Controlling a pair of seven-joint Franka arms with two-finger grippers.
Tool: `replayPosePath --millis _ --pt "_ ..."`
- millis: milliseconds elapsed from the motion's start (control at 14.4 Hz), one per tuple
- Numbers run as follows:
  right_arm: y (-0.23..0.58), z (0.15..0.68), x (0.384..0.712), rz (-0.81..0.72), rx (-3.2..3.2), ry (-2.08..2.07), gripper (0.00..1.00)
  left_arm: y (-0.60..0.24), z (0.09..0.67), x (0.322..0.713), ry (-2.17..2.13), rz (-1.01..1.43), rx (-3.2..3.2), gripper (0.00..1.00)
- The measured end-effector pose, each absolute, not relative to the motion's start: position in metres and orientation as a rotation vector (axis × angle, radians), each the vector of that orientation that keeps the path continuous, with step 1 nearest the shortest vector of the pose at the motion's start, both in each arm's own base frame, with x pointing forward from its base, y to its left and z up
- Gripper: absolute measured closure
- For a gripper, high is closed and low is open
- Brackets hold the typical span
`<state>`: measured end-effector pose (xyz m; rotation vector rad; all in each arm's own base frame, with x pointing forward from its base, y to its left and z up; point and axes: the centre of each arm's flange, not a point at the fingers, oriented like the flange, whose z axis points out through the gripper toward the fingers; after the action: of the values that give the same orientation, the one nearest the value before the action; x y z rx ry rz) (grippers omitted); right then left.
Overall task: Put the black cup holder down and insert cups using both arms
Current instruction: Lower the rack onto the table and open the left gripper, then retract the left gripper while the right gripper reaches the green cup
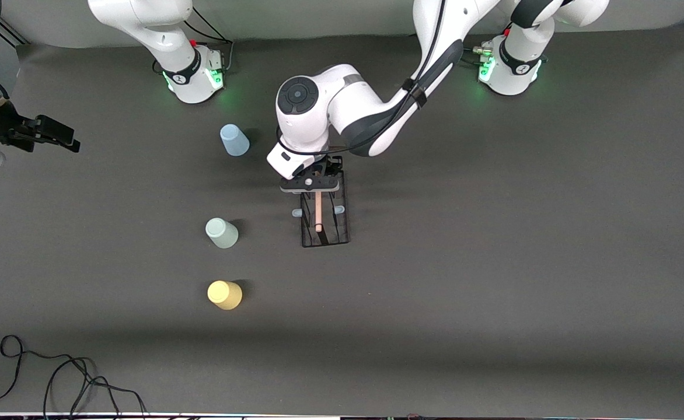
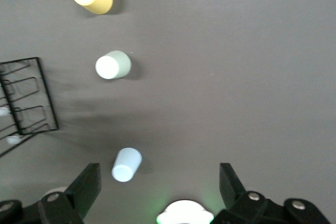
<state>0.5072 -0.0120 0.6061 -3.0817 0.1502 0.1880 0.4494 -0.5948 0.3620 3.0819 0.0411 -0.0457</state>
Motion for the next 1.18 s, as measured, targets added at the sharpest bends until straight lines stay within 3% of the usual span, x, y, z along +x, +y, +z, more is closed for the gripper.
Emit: replayPosePath --millis 278,625,1181 --pt "0.041 0.587 0.515 0.174 -3.077 0.154 0.0 -0.525 0.432 0.5 0.074 -0.098 3.1 0.0" --pt "0.09 0.493 0.52 0.128 -3.082 0.168 0.0 -0.324 0.525 0.57 0.034 -0.144 3.103 0.0" --pt "0.095 0.324 0.514 0.045 -3.071 0.219 0.0 -0.071 0.559 0.587 -0.035 -0.139 3.089 0.0"
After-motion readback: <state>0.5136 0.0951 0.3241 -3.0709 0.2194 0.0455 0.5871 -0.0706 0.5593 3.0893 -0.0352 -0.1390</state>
